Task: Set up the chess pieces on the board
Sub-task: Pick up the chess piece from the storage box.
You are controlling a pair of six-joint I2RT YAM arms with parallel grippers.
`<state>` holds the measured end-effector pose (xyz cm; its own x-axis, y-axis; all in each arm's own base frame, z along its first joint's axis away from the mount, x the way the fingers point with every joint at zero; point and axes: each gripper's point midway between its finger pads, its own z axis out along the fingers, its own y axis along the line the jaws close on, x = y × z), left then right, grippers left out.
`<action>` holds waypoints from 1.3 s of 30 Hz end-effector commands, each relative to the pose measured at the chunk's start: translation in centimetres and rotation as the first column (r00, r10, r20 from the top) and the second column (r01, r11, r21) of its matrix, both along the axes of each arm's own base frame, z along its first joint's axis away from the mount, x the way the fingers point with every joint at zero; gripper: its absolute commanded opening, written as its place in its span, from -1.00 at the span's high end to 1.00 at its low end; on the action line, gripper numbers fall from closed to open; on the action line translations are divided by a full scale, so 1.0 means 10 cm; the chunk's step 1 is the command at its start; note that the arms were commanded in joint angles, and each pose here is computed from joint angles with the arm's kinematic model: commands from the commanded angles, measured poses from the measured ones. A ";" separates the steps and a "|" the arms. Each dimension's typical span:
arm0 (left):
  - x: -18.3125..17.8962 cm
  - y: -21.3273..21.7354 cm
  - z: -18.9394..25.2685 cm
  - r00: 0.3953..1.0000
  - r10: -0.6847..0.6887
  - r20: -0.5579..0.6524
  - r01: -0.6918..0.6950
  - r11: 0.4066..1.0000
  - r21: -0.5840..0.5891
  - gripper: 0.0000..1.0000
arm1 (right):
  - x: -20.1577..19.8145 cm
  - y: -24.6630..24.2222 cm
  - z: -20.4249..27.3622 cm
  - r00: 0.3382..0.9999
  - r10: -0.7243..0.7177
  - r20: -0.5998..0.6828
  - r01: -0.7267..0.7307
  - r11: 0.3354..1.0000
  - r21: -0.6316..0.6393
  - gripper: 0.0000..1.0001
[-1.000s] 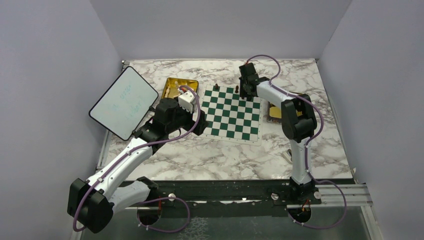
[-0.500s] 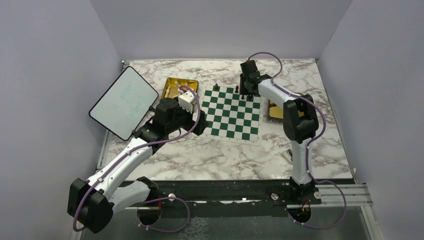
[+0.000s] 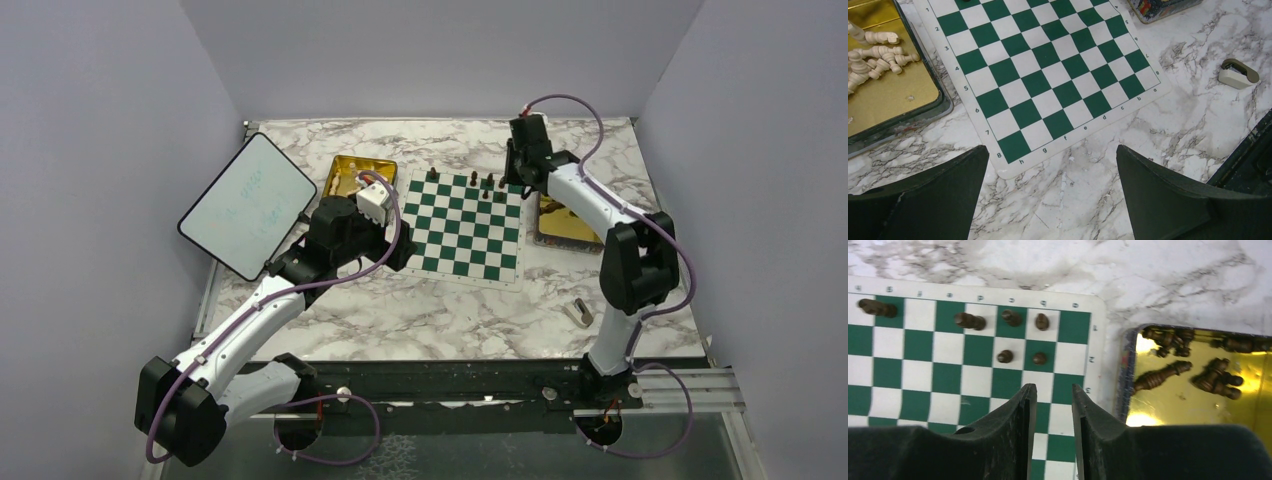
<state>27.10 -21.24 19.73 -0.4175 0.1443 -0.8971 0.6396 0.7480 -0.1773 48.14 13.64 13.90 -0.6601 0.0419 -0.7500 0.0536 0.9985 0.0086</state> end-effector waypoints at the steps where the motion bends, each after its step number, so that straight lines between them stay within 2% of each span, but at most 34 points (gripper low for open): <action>1: 0.01 0.00 0.07 0.999 0.006 0.035 -0.005 1.000 -0.015 -0.98 | -0.05 -0.46 0.04 0.995 -0.096 0.018 0.097 0.995 -0.037 0.28; 11: 0.00 -0.02 0.07 0.999 -0.003 0.035 0.003 1.000 -0.017 -0.98 | -0.24 -1.40 -0.25 0.955 -0.297 -0.018 0.297 0.955 0.001 0.28; 17: -0.05 -0.04 0.14 0.998 -0.018 0.063 0.019 1.000 -0.009 -0.98 | -0.35 -1.71 -0.42 0.931 -0.361 -0.047 0.361 0.932 -0.022 0.28; 20: -0.07 -0.04 0.10 0.997 -0.009 0.072 0.007 1.000 0.026 -0.98 | -0.37 -1.75 -0.44 0.924 -0.379 -0.047 0.380 0.925 -0.006 0.28; 25: -0.08 -0.15 -0.04 0.999 -0.048 0.021 0.048 0.998 0.038 -0.98 | -0.41 -1.63 -0.54 0.935 -0.351 -0.053 0.353 0.934 0.058 0.27; 39: -0.08 -0.19 -0.11 0.999 -0.053 -0.004 0.053 0.998 0.029 -0.98 | -0.54 -1.61 -0.65 0.940 -0.333 -0.077 0.338 0.940 0.056 0.25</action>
<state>26.22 -22.78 18.45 -0.4187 0.2039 -0.8849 0.6729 0.7241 -0.1515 42.59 -2.43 5.86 -0.6873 0.3084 -0.6577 0.3869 0.9217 0.0279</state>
